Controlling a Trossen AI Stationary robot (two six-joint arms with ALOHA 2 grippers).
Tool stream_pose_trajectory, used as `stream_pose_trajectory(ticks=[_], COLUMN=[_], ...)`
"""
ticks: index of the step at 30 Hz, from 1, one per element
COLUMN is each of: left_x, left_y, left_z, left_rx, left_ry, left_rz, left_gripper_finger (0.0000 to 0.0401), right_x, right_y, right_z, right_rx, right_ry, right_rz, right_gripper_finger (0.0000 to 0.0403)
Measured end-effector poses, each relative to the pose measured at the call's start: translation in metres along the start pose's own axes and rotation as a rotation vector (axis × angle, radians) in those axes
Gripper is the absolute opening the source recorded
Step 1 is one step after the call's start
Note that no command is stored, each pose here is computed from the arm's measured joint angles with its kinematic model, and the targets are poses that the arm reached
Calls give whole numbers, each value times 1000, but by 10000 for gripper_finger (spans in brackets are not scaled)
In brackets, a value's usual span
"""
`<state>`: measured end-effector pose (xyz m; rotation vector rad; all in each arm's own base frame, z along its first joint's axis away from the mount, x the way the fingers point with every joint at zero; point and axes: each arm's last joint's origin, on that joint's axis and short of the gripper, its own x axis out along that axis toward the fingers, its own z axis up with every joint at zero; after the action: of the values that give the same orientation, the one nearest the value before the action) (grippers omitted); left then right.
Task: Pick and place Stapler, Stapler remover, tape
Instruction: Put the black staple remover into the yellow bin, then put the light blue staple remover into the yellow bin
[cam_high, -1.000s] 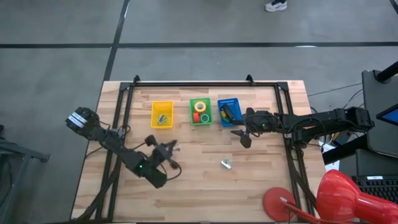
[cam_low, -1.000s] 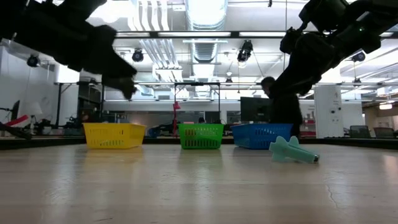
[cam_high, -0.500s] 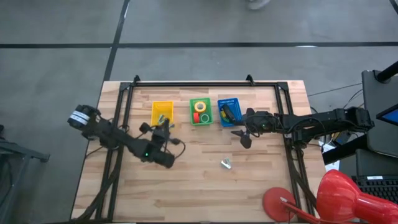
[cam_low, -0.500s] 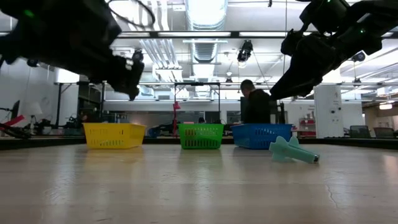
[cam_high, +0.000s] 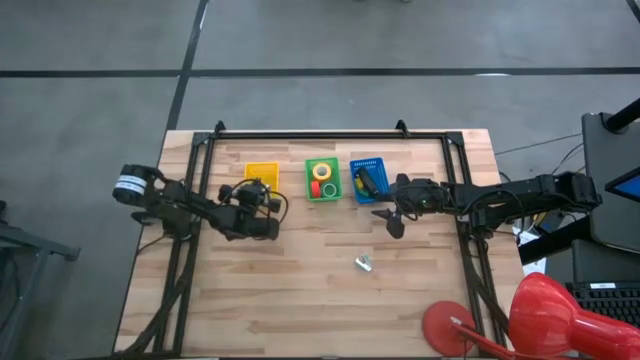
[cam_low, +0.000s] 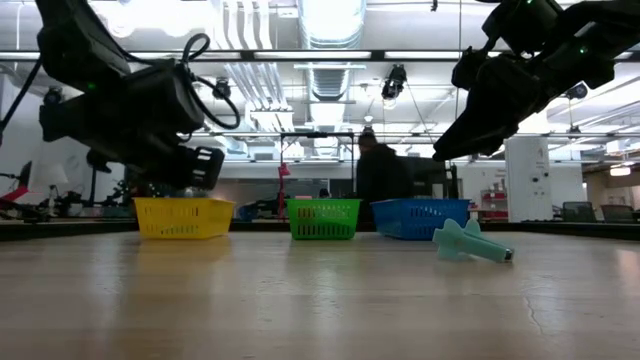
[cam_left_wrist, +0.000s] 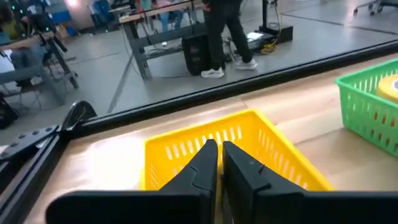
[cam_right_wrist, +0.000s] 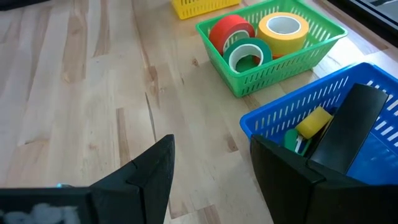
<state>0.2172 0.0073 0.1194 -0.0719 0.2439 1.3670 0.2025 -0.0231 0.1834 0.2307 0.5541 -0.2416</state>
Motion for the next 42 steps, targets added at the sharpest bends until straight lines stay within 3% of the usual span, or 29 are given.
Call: stream_pose_trajectory(ticks=[8,13,18,23,27,32,39,42], left_x=[-1,-6,-20,-40,-53,-65,-77,-81], left_y=[-7,-23,-49,-70,-82,-95,-102,-103], left_z=[7,25,51,75,91,115,145,148], left_rx=[-23,-73,-180,-298,-302,-257,-258,-223], left_ry=[-5,-25,42,56,18,-44,-201,-254], left_rz=[-5,-27,-148,-263,-350,-553,-970,-1088], left_gripper_finger=[43,55,62,58,50,35,15,11], right_x=[0,0,-1,-2,-4,-6,-3,5], right_y=[0,1,8,18,26,36,49,52], right_z=[0,0,-2,-8,-14,-20,-31,-40], right_rx=[1,49,109,180,243,291,289,285], right_ry=[-4,6,47,92,160,208,263,301], right_rz=[1,42,165,206,224,242,238,185], right_gripper_finger=[205,205,205,205,205,205,200,195])
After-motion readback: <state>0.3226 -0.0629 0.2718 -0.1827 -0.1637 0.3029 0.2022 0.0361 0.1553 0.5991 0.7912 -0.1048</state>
